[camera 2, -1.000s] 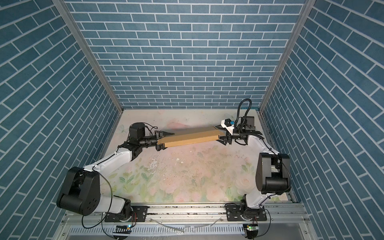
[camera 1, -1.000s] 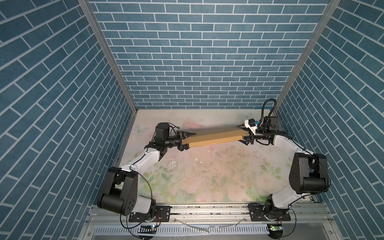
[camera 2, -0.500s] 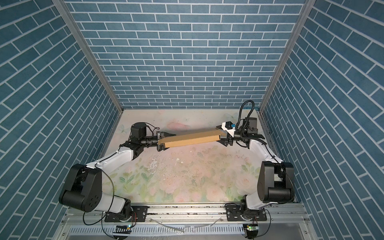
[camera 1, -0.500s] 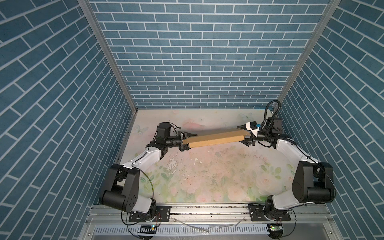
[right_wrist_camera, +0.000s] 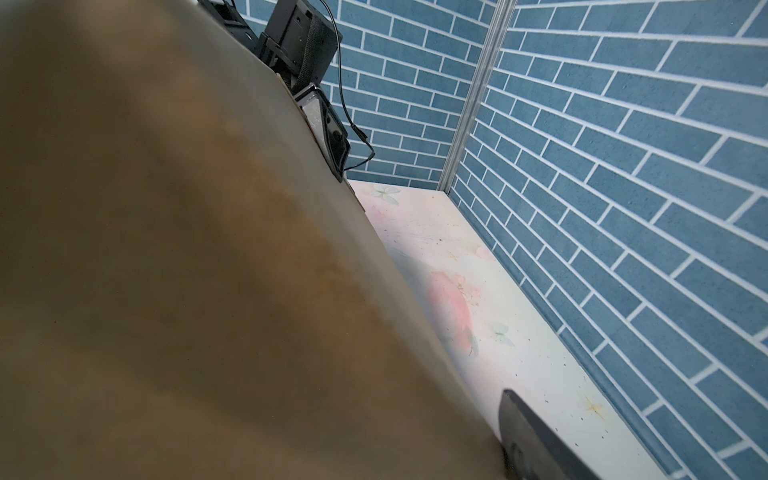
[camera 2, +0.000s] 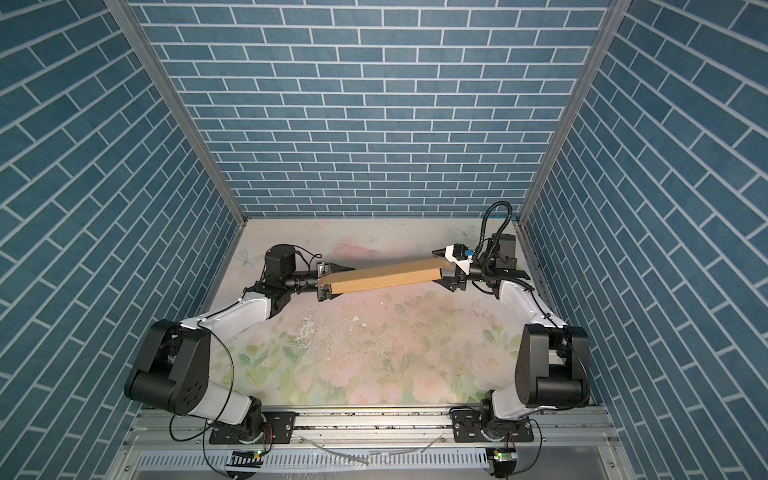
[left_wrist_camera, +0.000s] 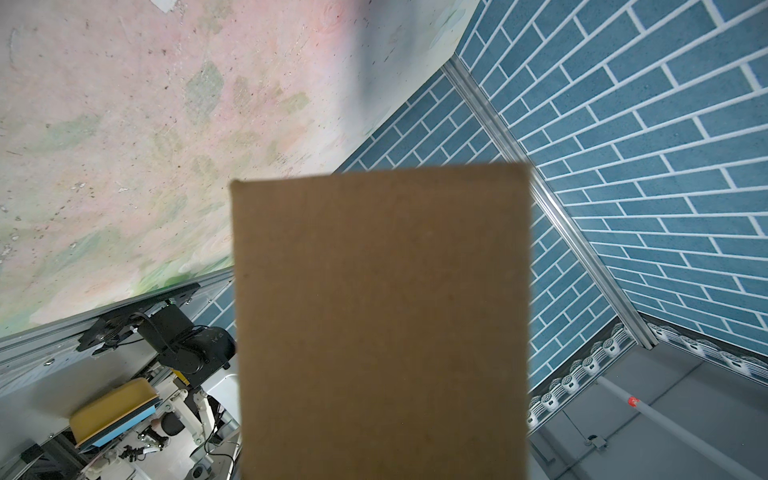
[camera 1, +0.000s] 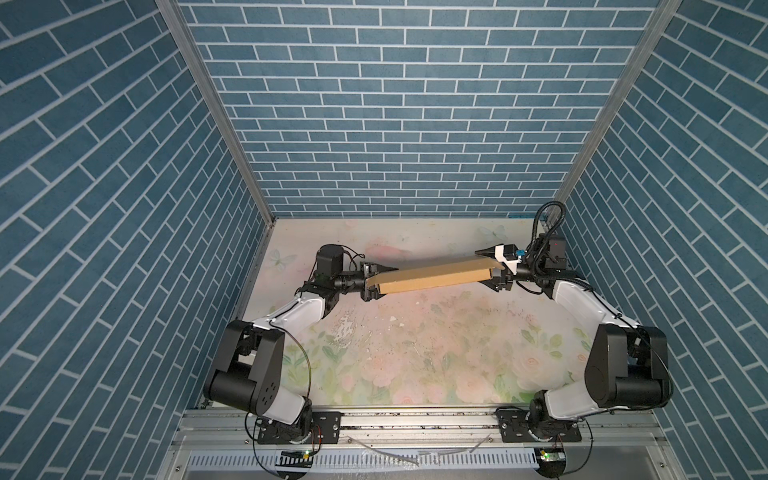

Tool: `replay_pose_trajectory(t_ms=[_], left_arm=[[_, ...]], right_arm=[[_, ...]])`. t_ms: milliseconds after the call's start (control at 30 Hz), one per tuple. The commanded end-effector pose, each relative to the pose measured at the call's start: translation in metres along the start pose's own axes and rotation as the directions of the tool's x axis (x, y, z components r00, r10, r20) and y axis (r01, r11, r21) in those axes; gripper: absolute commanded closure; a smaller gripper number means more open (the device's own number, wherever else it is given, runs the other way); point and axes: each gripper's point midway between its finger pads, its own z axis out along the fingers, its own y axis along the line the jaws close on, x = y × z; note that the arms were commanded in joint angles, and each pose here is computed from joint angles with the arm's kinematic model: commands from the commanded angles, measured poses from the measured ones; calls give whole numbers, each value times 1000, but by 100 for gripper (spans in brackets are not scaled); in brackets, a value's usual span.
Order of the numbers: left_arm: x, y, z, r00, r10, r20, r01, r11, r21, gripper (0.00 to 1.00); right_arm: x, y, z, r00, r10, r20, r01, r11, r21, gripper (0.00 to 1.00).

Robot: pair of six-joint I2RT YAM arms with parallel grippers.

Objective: Fold the paper box

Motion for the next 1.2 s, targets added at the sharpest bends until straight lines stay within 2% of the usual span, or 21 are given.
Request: replay_pose_trajectory(t_ms=[0, 400, 1167], left_arm=[[17, 16, 14, 994, 30, -101, -38, 996, -76, 66], [20, 10, 21, 992, 49, -118, -58, 995, -78, 66], [24, -15, 25, 987, 89, -136, -94, 995, -30, 49]], right_arm=[[-26, 18, 3, 994, -55, 96, 62, 995, -74, 24], [-31, 24, 7, 992, -59, 110, 70, 993, -98, 27], [-23, 29, 7, 996, -57, 68, 63, 995, -79, 37]])
